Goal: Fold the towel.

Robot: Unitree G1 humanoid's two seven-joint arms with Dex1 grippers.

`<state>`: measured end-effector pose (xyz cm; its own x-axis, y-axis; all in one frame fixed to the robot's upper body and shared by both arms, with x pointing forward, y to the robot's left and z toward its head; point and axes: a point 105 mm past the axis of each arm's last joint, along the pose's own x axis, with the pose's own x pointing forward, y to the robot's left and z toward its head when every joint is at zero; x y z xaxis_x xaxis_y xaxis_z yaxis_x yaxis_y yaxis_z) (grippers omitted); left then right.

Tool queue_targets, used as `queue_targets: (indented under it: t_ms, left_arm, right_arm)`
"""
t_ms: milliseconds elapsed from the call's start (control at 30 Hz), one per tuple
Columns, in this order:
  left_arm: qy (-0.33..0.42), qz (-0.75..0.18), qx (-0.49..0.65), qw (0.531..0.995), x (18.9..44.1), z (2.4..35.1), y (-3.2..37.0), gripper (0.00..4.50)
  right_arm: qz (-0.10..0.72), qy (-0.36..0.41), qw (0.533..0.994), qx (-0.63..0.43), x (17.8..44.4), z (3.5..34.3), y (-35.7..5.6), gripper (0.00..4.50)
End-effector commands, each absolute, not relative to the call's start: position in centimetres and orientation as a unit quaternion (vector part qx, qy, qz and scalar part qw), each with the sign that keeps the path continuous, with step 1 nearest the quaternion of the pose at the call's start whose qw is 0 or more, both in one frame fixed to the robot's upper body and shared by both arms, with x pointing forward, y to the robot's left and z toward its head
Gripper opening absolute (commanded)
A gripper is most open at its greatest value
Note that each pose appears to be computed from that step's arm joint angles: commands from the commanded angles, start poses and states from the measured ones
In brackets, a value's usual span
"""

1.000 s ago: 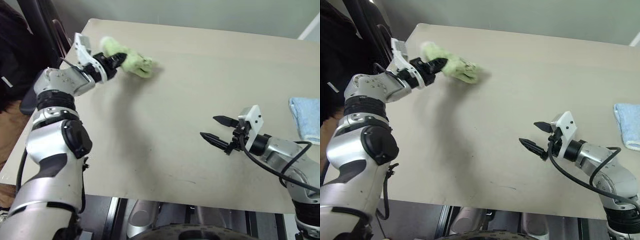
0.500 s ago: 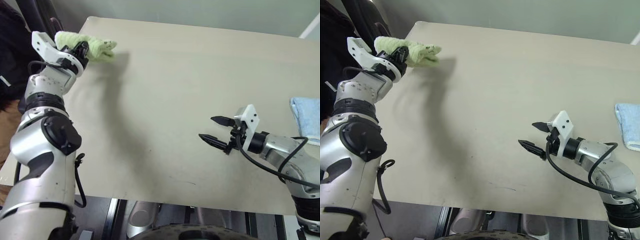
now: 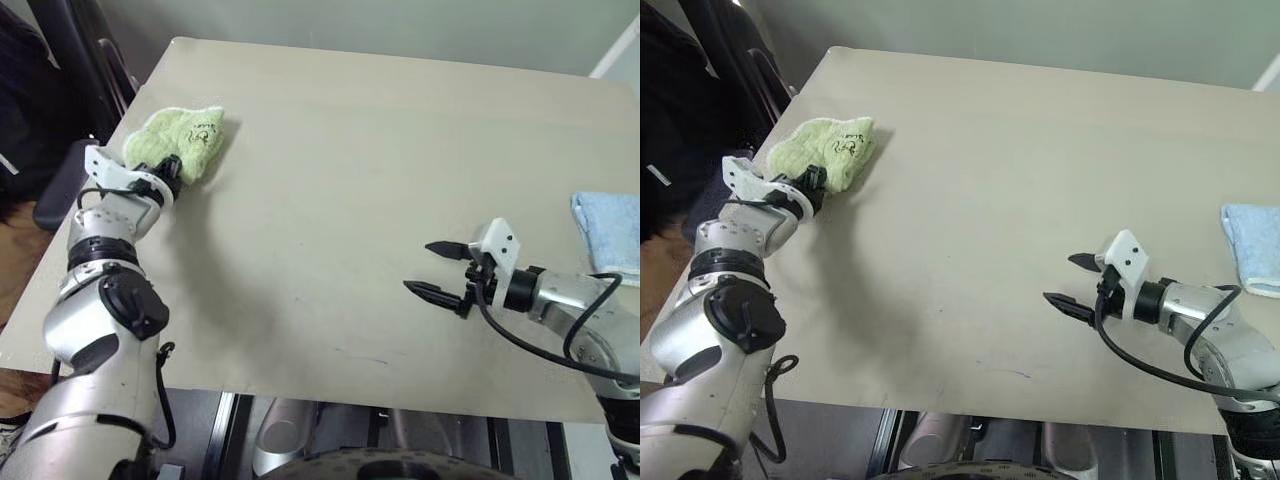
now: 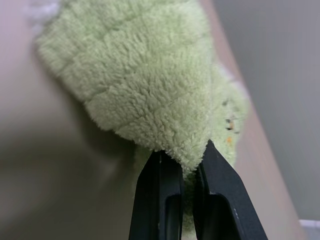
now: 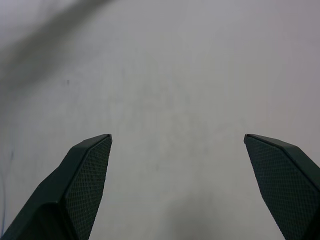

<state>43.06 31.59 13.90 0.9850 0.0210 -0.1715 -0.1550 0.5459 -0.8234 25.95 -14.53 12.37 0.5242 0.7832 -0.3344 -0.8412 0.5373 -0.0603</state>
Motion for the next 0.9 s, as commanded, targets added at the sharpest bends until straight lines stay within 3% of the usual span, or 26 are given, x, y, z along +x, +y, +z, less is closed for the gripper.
queue_targets:
  t_ms: [33, 400, 533, 667, 767, 900]
  left_arm:
    - [0.052, 0.026, -0.465, 0.883, 43.1, 15.9, 31.7, 0.64]
    - [0.059, -0.016, -0.454, 0.889, 43.1, 16.8, 30.3, 4.38]
    - [0.084, -0.04, -0.409, 0.908, 42.2, 16.4, 30.1, 4.48]
    - [0.114, -0.143, -0.301, 0.936, 39.4, 15.8, 28.4, 4.48]
    - [0.119, -0.227, -0.279, 0.926, 36.7, 15.6, 26.5, 4.48]
    - [0.081, -0.283, -0.261, 0.919, 35.4, 16.7, 24.9, 4.48]
  right_arm:
    - [0.476, 0.113, 0.864, -0.122, 25.9, 13.3, -14.5, 4.5]
    - [0.477, 0.103, 0.864, -0.123, 26.1, 13.6, -14.4, 4.5]
    - [0.472, 0.098, 0.868, -0.122, 26.2, 14.1, -14.8, 4.5]
    - [0.465, 0.094, 0.872, -0.12, 26.2, 14.5, -15.4, 4.5]
    - [0.459, 0.093, 0.876, -0.117, 26.2, 14.8, -15.8, 4.5]
    - [0.456, 0.091, 0.878, -0.112, 26.1, 15.1, -16.2, 4.5]
